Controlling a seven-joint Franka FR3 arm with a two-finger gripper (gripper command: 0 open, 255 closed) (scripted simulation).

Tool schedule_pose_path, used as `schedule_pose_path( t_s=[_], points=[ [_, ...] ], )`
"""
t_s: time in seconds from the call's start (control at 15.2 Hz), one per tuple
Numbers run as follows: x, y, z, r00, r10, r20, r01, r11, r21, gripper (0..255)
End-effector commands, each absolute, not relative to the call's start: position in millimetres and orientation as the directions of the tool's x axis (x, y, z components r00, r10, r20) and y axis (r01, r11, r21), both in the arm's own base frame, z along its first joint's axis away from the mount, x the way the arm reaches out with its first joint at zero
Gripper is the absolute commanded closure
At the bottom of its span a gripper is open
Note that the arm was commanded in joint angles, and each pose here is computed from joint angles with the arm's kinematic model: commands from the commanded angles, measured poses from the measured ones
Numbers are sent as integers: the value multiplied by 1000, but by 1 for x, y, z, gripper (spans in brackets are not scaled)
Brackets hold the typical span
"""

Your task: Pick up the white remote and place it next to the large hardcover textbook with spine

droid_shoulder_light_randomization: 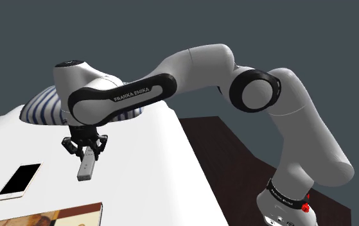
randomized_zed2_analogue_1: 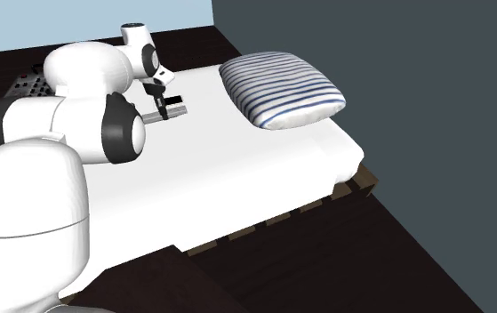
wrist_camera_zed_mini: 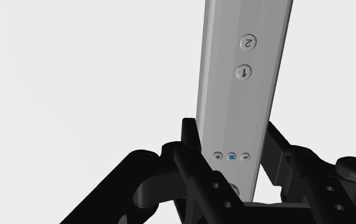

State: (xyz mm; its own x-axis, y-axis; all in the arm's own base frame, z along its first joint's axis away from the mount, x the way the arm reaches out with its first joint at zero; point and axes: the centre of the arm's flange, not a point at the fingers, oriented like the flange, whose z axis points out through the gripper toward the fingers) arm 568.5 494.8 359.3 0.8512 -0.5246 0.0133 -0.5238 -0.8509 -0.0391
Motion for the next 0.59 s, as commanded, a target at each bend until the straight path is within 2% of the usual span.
schedule_pose_path(
  t_s=[0.0, 0.53],
  points=[
    [568, 495, 349, 851, -525, 14, -524, -851, -40, 255],
    [568, 495, 307, 851, -525, 14, -524, -851, -40, 255]
  ],
)
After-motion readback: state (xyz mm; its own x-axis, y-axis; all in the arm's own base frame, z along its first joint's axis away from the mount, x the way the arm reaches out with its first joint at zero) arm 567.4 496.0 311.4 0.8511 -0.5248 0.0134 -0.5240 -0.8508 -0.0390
